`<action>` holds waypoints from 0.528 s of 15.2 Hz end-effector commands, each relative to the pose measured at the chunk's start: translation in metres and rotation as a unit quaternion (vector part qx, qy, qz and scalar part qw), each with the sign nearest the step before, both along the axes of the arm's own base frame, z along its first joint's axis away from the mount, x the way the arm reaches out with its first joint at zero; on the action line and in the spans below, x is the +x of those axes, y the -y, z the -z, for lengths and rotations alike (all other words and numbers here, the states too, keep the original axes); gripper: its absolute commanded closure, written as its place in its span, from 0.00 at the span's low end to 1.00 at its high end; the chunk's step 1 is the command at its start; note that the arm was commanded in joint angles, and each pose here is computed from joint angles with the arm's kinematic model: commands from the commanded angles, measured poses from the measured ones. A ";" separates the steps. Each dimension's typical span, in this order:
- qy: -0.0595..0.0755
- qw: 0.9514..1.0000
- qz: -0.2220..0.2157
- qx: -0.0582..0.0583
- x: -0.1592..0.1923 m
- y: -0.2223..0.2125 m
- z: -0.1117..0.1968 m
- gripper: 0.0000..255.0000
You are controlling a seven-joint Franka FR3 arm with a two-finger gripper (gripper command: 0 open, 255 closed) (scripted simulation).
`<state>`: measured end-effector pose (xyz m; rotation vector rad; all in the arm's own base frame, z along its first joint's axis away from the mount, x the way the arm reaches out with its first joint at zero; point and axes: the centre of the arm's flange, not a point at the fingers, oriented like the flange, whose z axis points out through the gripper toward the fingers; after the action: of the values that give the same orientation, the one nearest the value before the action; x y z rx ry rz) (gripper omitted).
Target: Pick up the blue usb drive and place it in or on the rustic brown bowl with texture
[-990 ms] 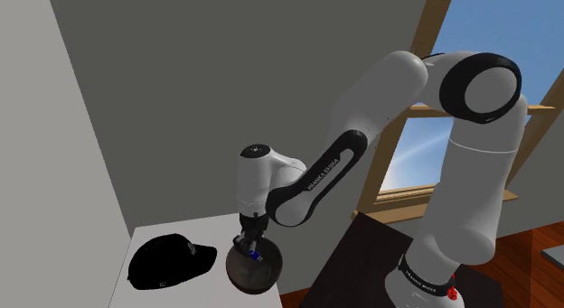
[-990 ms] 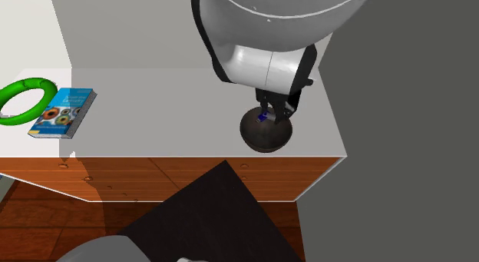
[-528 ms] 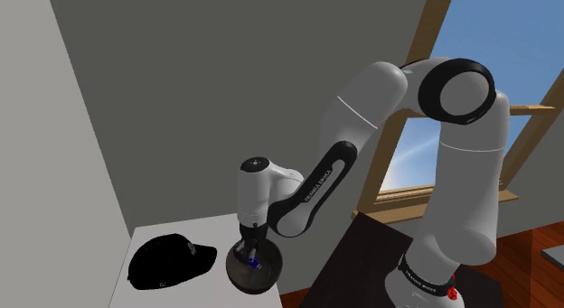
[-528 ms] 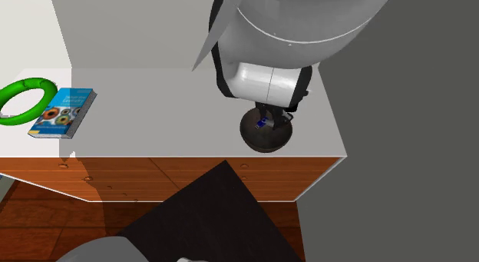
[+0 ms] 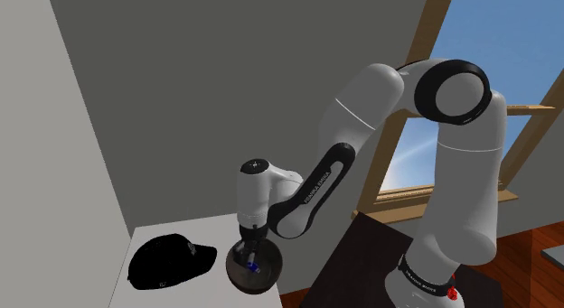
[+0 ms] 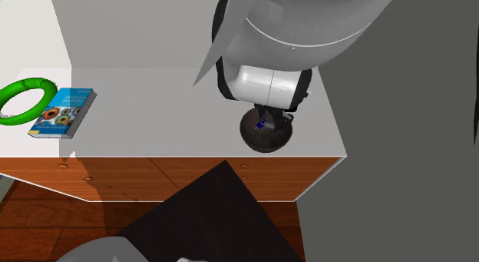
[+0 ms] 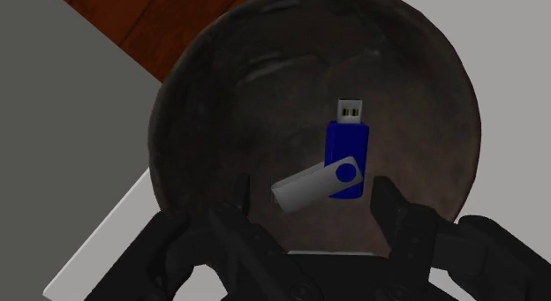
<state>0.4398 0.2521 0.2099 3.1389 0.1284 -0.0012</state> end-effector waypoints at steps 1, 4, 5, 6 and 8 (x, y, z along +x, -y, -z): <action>0.000 1.000 0.000 0.000 0.000 0.000 0.000 0.00; 0.000 1.000 0.000 0.000 0.000 0.000 0.000 0.00; 0.000 1.000 0.000 0.000 0.000 0.000 0.000 0.00; 0.000 1.000 0.000 0.000 0.000 0.000 -0.013 0.00; 0.000 1.000 0.000 0.000 0.000 0.000 -0.040 0.00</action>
<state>0.4392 0.2514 0.2353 3.1387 0.1280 0.0004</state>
